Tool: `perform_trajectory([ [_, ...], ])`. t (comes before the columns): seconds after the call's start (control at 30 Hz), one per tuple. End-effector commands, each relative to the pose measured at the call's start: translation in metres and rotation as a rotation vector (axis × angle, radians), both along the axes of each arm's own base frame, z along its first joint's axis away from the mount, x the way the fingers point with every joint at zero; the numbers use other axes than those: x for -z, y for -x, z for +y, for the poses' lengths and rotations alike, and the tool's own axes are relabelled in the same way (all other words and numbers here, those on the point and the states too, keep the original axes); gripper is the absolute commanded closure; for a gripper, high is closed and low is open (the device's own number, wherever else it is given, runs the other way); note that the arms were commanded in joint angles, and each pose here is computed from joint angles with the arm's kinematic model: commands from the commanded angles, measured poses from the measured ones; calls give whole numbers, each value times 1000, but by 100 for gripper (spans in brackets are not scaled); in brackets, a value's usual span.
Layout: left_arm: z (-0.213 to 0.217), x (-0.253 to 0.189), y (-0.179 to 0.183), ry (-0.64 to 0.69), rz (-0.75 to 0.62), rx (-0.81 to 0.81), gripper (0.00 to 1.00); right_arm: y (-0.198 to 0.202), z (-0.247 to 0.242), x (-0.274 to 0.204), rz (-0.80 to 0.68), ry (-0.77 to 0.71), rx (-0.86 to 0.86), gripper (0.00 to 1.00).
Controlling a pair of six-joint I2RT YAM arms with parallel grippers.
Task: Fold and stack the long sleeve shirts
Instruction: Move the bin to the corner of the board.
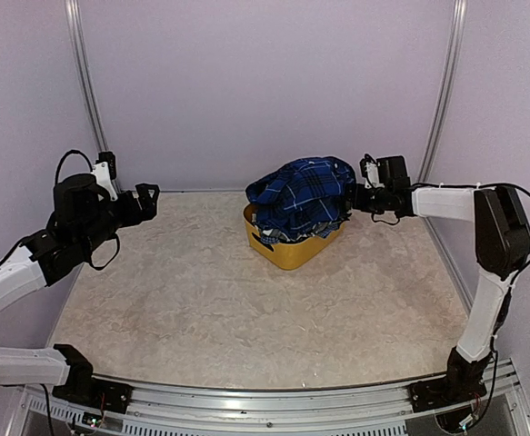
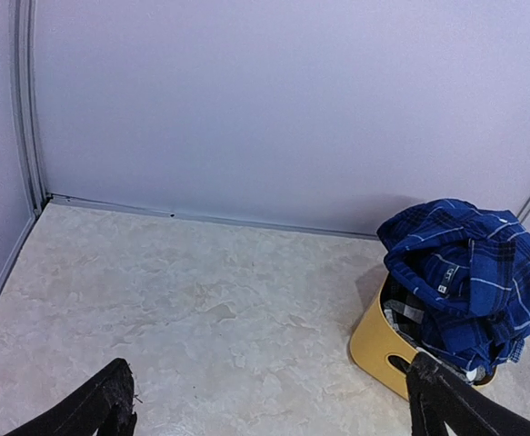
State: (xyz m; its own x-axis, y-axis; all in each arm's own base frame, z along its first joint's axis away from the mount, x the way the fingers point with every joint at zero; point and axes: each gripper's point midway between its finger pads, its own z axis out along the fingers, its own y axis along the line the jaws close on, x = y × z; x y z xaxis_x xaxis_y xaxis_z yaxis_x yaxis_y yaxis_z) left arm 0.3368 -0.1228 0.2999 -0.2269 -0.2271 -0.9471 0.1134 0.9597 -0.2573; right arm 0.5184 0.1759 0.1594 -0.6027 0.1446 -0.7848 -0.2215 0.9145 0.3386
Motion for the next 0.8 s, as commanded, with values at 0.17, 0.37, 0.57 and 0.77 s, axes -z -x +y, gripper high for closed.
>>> perform_trajectory([
  [0.17,-3,3,-2,-2,-2,5,1,-27,10,27,40,-18,42,38],
  [0.37,-2,2,-1,-2,-6,4,1,-24,-2,47,68,46,85,53],
  [0.57,-1,0,1,1,-12,6,1,-10,-42,38,85,130,106,68],
  [0.77,-1,-2,4,7,-21,10,1,16,-88,32,130,157,72,78],
])
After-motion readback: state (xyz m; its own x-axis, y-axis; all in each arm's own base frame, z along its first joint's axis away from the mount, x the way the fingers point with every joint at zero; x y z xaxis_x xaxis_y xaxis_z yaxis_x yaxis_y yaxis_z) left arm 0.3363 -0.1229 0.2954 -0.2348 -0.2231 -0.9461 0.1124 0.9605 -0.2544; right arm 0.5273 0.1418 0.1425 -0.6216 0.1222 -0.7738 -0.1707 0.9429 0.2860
